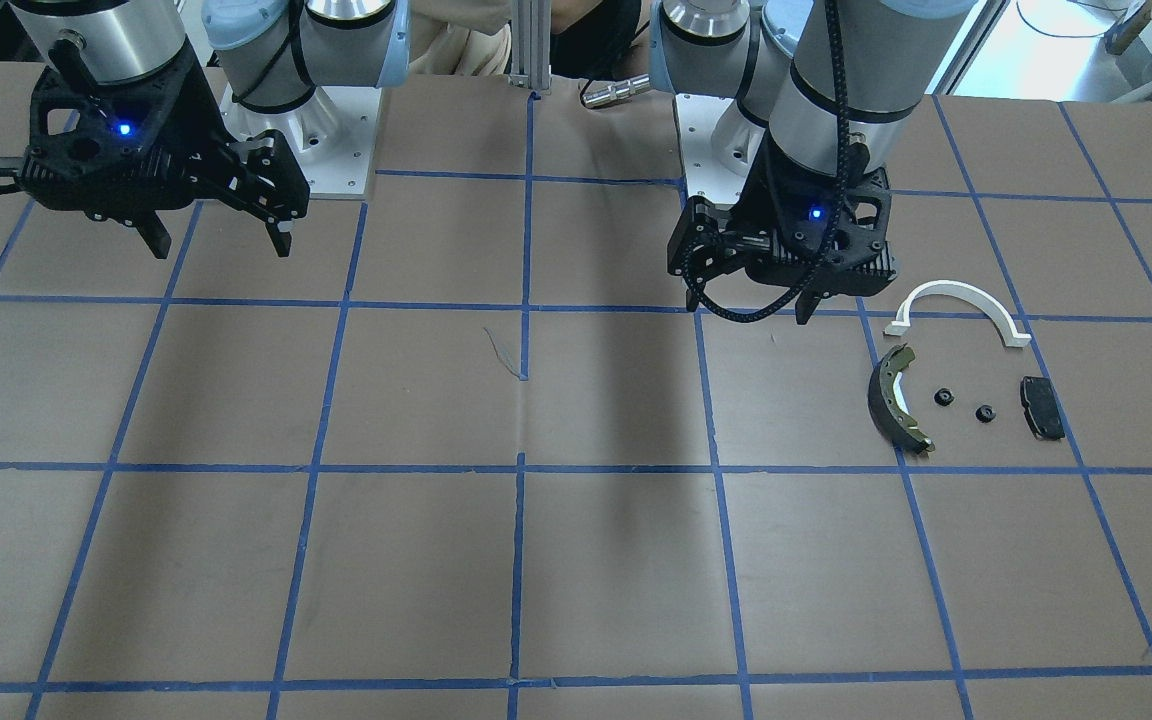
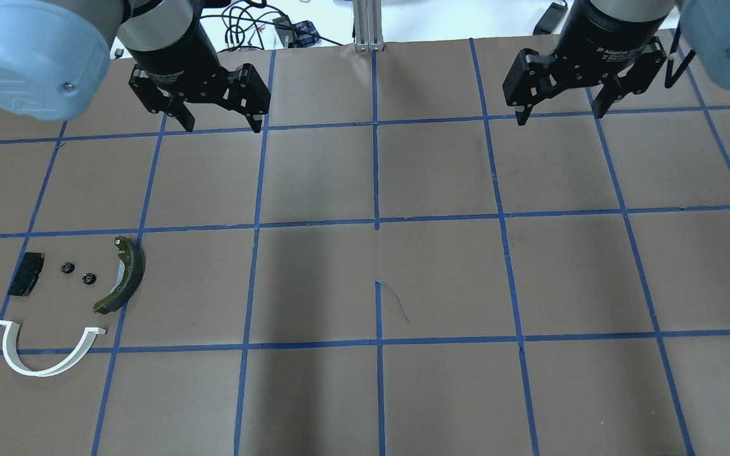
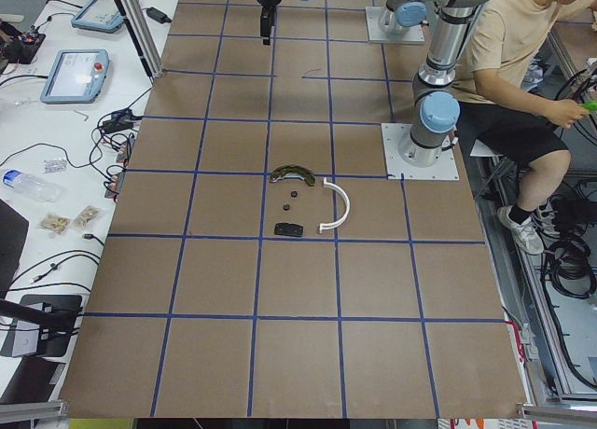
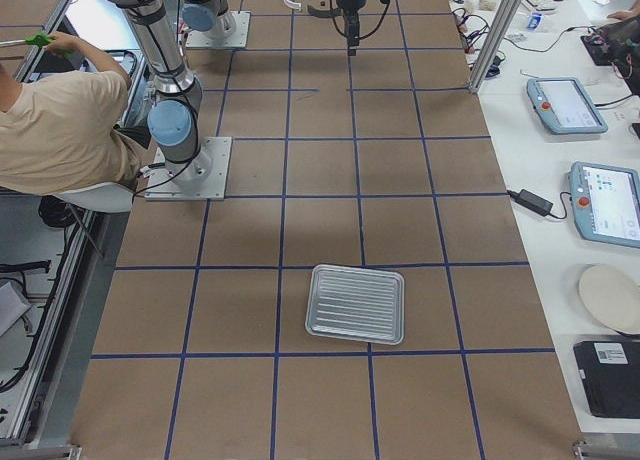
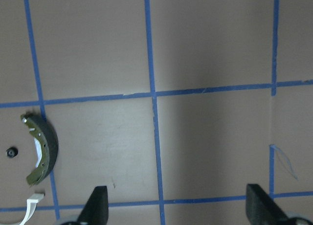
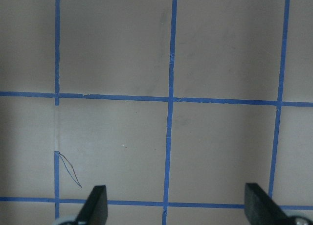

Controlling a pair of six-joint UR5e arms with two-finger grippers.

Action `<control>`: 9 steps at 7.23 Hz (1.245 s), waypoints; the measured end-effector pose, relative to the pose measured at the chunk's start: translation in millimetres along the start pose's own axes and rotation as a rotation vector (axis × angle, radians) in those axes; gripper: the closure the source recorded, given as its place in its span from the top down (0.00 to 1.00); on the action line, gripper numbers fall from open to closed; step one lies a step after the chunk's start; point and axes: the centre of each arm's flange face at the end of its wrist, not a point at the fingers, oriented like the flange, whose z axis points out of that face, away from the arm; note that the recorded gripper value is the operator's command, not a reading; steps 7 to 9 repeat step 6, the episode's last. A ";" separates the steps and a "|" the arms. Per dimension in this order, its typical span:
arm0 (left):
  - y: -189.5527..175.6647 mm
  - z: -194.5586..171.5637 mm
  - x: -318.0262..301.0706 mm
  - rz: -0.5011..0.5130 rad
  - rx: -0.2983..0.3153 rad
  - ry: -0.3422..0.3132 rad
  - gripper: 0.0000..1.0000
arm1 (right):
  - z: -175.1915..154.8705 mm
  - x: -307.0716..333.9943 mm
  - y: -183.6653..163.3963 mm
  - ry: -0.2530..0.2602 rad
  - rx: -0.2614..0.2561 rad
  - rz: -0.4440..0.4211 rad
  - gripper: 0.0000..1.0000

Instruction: Place bearing gear from tray to pile

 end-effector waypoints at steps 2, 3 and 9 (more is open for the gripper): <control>2.3 -1.5 -0.6 -0.001 -0.006 0.016 1.00 | -1.1 -0.7 -0.2 0.001 0.001 0.006 1.00; 5.5 -1.9 -1.1 -0.014 -0.026 0.016 1.00 | -1.0 -0.8 -0.7 0.001 0.000 0.007 1.00; 19.4 -5.4 -18.0 -0.126 -0.118 0.009 1.00 | 0.1 1.7 -16.2 0.004 -0.023 0.011 1.00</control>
